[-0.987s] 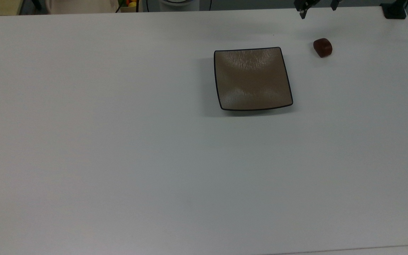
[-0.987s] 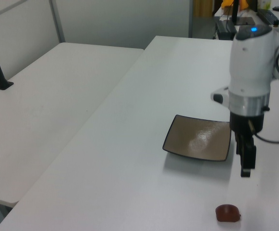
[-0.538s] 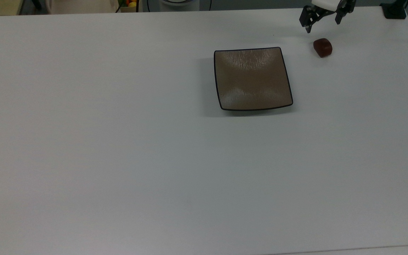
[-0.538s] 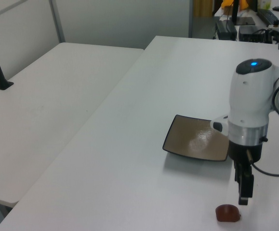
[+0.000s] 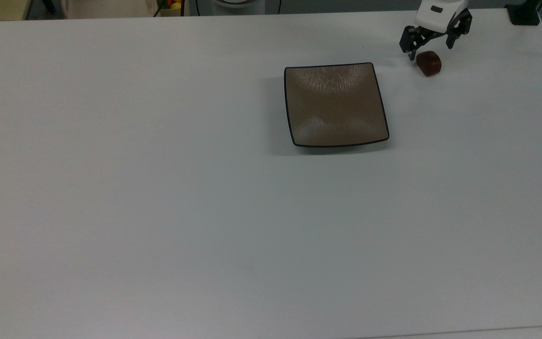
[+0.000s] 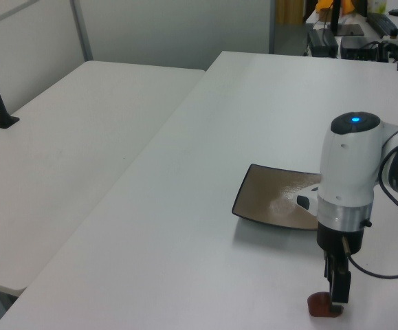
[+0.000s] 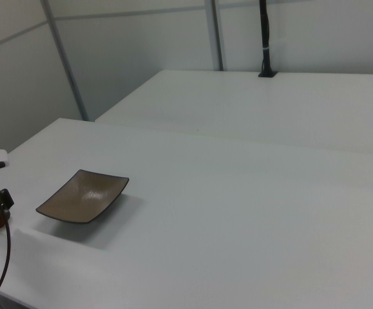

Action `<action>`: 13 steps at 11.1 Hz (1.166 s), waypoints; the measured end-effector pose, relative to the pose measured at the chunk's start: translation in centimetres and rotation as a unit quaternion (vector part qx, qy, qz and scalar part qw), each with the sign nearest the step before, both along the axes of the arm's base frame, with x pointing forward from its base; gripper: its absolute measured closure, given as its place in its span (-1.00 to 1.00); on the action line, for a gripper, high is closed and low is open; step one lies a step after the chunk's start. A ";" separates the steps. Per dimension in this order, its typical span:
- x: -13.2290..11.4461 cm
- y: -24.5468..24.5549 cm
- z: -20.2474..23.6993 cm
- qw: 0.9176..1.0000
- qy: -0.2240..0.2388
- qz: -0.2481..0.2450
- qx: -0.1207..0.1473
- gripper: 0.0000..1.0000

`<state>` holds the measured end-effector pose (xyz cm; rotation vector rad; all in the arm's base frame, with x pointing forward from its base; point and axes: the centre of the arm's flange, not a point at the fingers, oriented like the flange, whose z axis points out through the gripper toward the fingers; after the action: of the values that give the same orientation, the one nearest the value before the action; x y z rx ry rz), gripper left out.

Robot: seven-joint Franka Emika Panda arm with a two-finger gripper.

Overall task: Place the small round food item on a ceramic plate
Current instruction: 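Lower the gripper and close it on the brown food item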

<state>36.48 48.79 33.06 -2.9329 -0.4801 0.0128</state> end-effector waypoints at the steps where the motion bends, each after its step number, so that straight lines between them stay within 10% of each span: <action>1: -0.1 0.2 -0.5 1.000 -0.003 0.000 -0.004 -1.00; 6: -0.4 0.9 -2.5 1.000 -0.015 0.017 -0.007 -0.92; 9: -0.5 1.0 -2.6 1.000 -0.018 0.021 -0.009 -0.45; 11: -0.3 0.8 -2.7 1.000 -0.018 0.019 -0.010 0.21; 13: -0.2 0.8 -2.6 1.000 -0.019 0.019 -0.010 0.34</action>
<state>36.24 49.62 30.43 -2.9473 -0.5438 -0.0327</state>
